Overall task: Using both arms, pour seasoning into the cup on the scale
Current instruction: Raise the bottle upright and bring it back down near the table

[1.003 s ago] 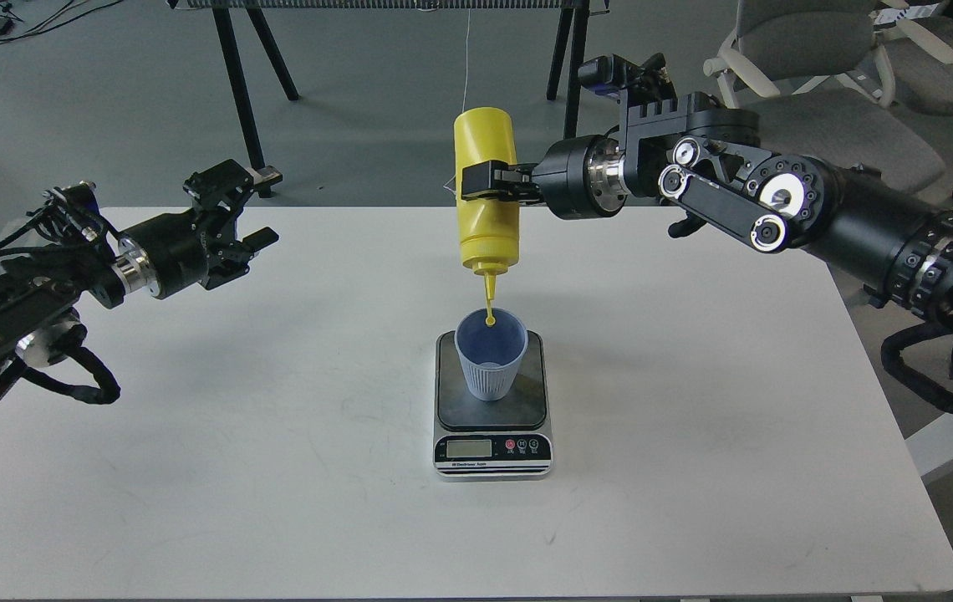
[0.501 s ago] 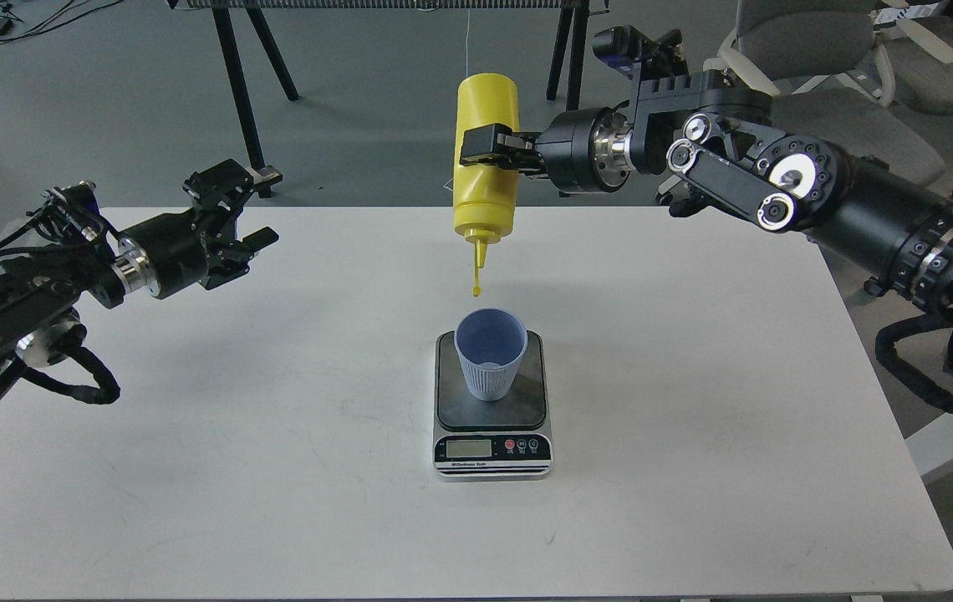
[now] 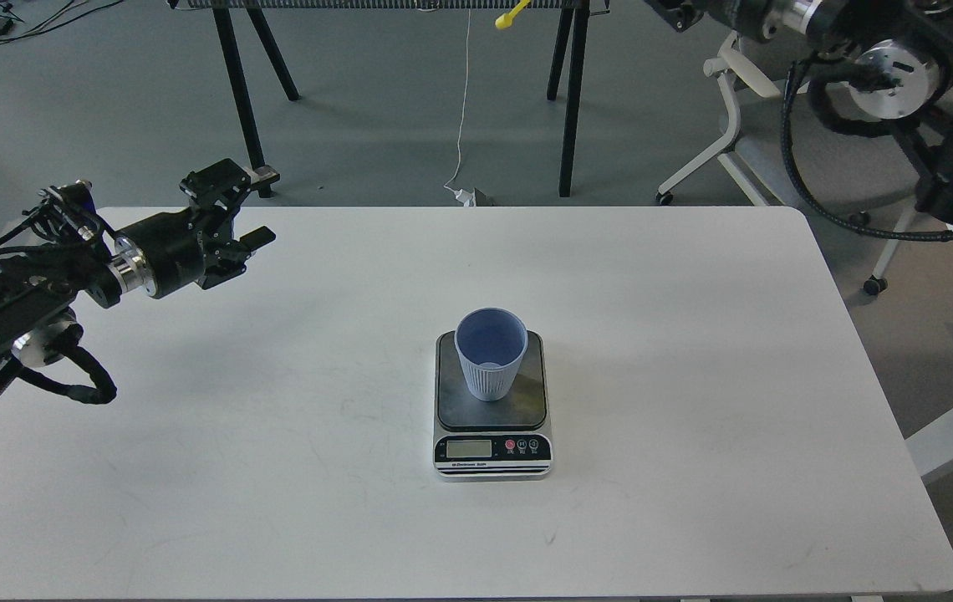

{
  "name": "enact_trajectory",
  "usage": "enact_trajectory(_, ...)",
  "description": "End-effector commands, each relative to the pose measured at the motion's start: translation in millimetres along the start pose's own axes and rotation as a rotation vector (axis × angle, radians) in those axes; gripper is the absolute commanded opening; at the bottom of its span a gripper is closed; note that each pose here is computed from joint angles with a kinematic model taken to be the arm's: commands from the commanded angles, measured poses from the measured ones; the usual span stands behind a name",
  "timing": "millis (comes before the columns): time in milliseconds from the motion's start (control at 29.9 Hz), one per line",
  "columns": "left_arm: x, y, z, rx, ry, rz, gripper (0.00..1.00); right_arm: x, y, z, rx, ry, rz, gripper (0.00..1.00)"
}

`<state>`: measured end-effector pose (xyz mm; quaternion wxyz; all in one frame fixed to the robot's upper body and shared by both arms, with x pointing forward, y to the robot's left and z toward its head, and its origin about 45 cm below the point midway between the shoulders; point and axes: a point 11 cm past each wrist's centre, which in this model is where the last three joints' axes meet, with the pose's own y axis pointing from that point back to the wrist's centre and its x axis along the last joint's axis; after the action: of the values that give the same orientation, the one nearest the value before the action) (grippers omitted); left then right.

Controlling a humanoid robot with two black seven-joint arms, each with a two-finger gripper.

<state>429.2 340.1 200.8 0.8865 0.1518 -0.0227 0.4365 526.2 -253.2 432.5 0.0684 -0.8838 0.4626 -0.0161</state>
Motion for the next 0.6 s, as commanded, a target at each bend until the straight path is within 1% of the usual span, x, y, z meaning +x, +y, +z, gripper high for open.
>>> enact_trajectory(0,0.1,0.8,-1.1,0.001,0.003,0.002,1.00,41.3,37.1,-13.7,0.120,-0.199,0.108,0.08)
enact_trajectory(167,0.5,1.0,-1.3,0.002,0.003,0.003,1.00,64.2,88.4,-8.0,0.266,-0.454,0.160,0.08)
enact_trajectory(267,-0.4,0.2,-1.0,0.000,0.005,0.001,1.00,82.8,121.2,12.9,0.381,-0.678,0.238,0.08)
enact_trajectory(334,-1.3,0.0,-1.7,0.000,0.006,0.000,1.00,89.5,142.7,31.5,0.433,-0.806,0.282,0.08)
enact_trajectory(468,-4.3,0.6,-6.7,0.009,0.013,-0.004,1.00,84.5,177.2,73.2,0.475,-1.014,0.338,0.08)
enact_trajectory(568,-5.6,1.5,-9.7,0.016,0.013,-0.007,1.00,71.9,198.3,106.3,0.494,-1.163,0.376,0.08)
